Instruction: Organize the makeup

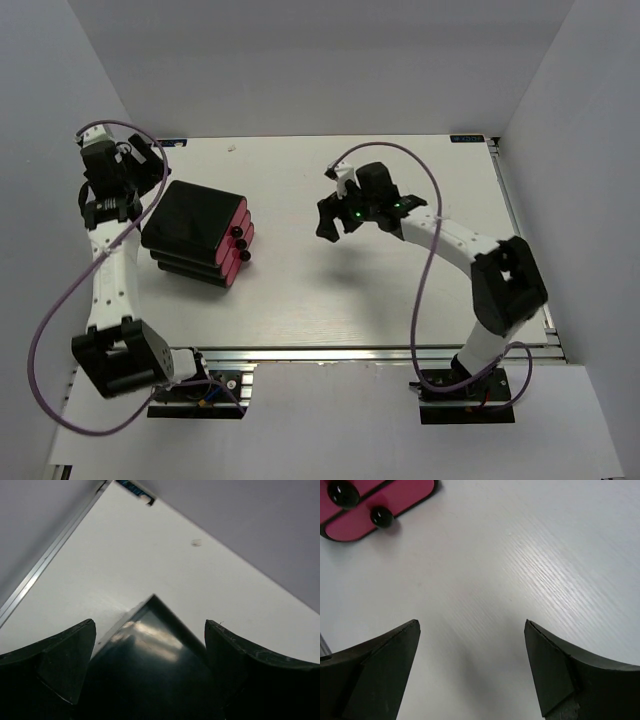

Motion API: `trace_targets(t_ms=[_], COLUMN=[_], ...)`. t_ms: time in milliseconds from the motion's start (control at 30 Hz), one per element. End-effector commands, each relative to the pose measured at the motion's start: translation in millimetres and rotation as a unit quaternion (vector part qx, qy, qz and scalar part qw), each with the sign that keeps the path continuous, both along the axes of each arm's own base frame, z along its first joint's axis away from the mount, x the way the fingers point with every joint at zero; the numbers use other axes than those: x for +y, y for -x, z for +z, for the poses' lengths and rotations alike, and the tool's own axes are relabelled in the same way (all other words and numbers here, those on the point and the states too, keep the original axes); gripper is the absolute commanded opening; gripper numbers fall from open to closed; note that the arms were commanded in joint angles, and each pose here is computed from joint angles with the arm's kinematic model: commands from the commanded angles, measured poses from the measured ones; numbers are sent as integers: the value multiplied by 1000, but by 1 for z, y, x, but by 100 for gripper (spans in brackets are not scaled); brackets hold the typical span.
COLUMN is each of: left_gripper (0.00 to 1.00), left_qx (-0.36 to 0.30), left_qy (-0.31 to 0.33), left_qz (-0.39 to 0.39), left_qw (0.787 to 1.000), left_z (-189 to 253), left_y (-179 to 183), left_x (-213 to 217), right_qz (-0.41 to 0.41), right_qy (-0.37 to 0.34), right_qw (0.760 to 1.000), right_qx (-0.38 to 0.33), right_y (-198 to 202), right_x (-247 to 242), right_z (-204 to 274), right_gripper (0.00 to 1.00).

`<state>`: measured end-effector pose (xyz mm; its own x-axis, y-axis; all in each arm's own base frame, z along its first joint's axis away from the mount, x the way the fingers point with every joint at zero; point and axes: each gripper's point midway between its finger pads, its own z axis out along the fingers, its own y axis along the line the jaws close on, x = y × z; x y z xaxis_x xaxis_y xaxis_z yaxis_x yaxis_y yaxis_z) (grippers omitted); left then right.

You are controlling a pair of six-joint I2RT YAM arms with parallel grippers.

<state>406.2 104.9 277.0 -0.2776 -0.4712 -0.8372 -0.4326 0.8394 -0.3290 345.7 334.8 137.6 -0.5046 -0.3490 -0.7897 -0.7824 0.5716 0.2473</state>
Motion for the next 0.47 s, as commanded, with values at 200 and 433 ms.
trace_targets(t_ms=[200, 433], left_gripper=[98, 98], left_qx=[-221, -237], left_qy=[62, 94], left_qz=[-236, -301], left_qw=[944, 919], left_z=[112, 109], left_y=[56, 84], left_x=[-114, -171], right_qz=[-69, -110], right_qy=[30, 1], right_qw=[985, 985], right_qx=[-153, -134], right_y=[-3, -1], right_x=[-77, -92], right_z=[98, 142], right_gripper=[89, 90])
